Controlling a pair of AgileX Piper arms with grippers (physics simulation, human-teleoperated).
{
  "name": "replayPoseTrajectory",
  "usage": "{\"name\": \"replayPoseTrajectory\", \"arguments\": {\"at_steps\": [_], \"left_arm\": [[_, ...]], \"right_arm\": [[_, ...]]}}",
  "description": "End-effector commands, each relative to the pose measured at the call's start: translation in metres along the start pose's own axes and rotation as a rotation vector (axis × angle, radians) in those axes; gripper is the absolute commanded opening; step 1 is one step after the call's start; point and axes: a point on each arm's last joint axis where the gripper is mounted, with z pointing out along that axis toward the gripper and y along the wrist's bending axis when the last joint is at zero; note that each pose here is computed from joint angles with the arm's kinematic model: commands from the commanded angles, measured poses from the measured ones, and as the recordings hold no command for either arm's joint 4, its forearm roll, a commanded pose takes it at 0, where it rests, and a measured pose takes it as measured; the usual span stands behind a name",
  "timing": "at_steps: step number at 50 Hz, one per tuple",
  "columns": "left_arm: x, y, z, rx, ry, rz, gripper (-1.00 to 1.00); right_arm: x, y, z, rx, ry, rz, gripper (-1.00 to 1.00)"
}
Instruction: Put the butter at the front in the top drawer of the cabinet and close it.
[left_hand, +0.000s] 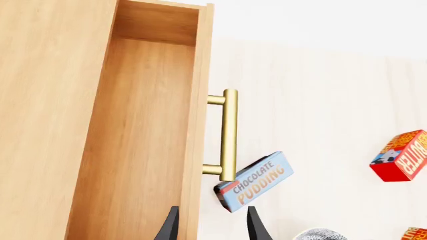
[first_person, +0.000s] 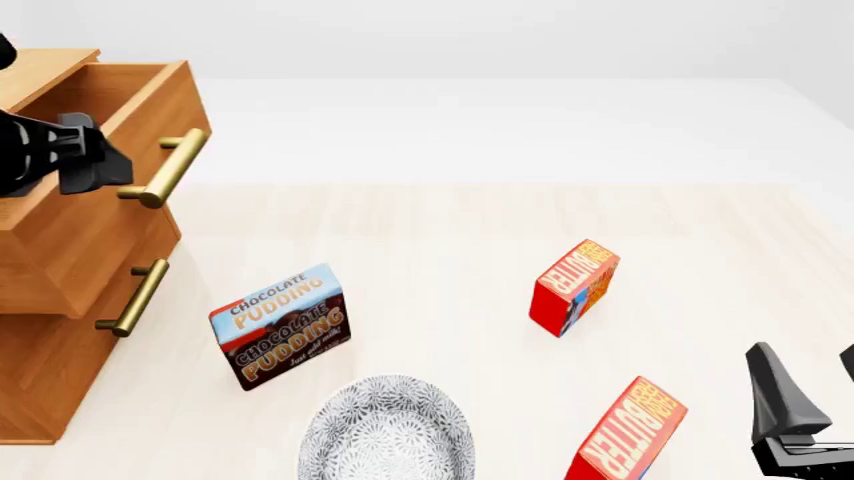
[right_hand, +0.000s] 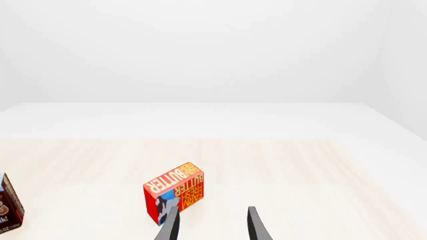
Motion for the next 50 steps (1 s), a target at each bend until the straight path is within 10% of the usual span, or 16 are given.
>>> {"name": "replayPoseTrajectory", "arguments": {"at_steps": [1,50], "left_arm": [[0.001,-0.007,0.007,0.026,0.018,0.011,1.00],[-0.003,-0.064,0.036,0.180,0.062,0.076,1.00]], "right_arm": [[0.001,0.000,-0.001,0.000,-0.001,0.000,1.00],[0.001,0.000,-0.001,0.000,-0.001,0.000,1.00]]}}
